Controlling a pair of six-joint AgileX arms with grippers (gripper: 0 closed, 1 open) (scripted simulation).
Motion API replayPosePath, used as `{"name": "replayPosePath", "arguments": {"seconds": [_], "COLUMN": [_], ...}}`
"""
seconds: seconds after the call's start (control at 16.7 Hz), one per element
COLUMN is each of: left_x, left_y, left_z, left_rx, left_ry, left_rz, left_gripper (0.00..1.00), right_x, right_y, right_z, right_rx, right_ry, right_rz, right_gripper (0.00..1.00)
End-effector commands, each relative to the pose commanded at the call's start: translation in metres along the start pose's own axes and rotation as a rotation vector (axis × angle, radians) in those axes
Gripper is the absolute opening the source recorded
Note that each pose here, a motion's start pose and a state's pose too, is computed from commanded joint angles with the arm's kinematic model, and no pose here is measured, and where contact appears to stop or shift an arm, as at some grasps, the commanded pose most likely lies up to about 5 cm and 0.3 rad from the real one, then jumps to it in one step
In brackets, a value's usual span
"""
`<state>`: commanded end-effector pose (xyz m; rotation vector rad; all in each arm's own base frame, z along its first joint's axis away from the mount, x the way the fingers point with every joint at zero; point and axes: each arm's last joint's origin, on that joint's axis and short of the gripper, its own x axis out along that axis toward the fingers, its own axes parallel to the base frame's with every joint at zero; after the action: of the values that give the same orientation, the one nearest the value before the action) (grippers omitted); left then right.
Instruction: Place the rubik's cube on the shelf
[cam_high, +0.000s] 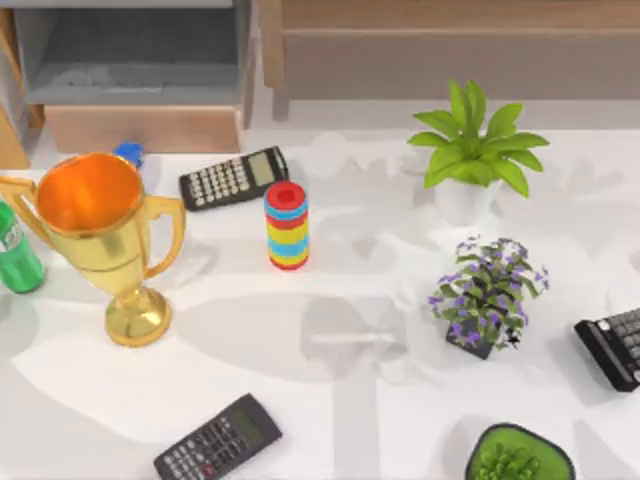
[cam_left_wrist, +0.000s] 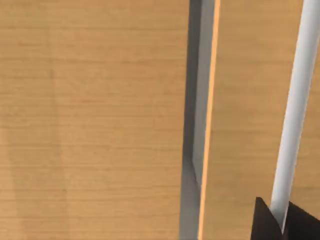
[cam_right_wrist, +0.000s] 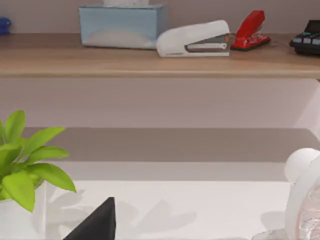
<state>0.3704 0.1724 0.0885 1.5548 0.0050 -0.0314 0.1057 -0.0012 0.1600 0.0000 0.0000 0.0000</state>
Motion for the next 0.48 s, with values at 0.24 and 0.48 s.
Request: {"name": "replayPosePath", "arguments": {"seconds": [0.24,0.48], "left_x": [0.000,-0.015], "left_y": [0.000,0.002], "left_z": [0.001,-0.002], "left_rx": [0.001,0.008], "left_ry": [-0.004,0.004], "left_rz": [0.000,0.011], "left_gripper": [0.00,0.00], "right_x": [0.000,0.000], "right_y": [0.000,0.000], "right_z": [0.000,0.000], "right_rx": [0.000,0.000], "right_ry": [0.000,0.000], "right_rz": [0.000,0.000], "right_gripper": [1.00,1.00]}}
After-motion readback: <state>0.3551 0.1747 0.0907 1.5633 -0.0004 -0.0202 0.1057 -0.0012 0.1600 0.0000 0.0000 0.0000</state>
